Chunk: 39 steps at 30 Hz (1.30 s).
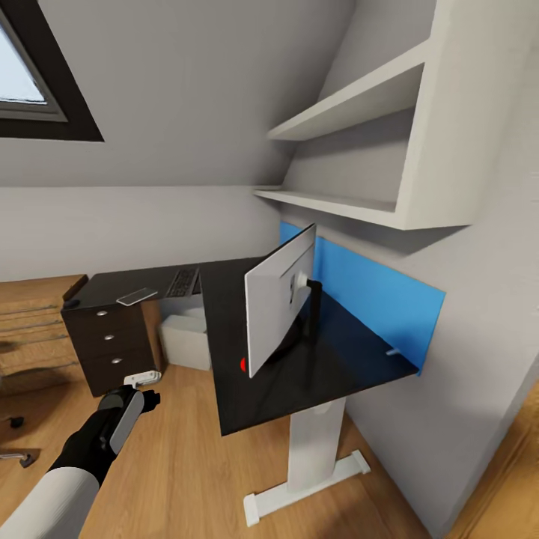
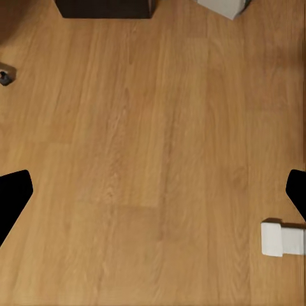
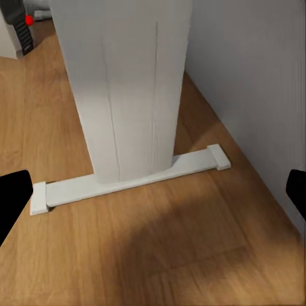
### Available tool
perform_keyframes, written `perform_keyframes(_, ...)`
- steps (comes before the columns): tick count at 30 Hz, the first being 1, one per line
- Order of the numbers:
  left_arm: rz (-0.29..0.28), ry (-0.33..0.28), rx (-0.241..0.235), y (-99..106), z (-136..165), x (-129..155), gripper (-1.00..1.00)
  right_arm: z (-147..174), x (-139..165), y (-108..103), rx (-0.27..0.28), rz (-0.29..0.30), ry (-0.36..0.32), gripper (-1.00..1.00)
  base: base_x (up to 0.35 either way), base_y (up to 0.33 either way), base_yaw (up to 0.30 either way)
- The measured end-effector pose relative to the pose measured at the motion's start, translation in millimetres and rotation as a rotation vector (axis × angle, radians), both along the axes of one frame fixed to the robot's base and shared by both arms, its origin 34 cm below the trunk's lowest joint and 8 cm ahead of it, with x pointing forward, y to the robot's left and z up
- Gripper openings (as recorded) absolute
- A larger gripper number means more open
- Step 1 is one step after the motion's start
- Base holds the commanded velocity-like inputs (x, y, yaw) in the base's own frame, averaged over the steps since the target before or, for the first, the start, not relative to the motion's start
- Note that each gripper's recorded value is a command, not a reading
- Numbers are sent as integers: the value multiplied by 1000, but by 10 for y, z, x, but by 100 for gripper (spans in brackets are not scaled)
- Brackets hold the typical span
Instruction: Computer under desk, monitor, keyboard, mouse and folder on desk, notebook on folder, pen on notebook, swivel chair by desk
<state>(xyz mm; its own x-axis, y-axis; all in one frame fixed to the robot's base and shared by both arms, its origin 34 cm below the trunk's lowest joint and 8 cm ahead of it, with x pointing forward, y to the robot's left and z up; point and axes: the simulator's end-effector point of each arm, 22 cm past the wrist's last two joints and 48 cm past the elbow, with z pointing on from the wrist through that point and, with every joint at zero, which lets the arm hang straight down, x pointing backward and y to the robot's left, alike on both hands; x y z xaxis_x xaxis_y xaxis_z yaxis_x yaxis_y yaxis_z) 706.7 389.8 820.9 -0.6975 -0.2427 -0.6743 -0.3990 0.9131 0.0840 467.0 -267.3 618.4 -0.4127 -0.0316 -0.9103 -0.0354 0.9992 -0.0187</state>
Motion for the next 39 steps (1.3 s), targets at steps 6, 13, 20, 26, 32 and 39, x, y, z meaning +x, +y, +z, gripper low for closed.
perform_keyframes(6,3,-10,0,20,55,-1,100,-16,-77,-115,-16,-3,7,100,207,0,-165)
perform_keyframes(13,0,-21,-6,-16,104,8,100,-15,-135,-181,-26,-7,6,100,300,0,-173)
perform_keyframes(20,-3,-27,-10,-29,131,12,100,-20,-165,-188,-27,-8,9,100,308,0,-72)
perform_keyframes(26,-5,-25,-13,-48,122,15,100,-33,-173,-188,-27,-7,14,100,141,0,-8)
perform_keyframes(32,-4,-23,-10,-47,119,12,100,-35,-175,-185,-26,-6,15,100,21,0,-1)
perform_keyframes(39,-2,-24,-6,-39,126,12,100,-35,-180,-176,-25,-6,14,100,3,0,0)
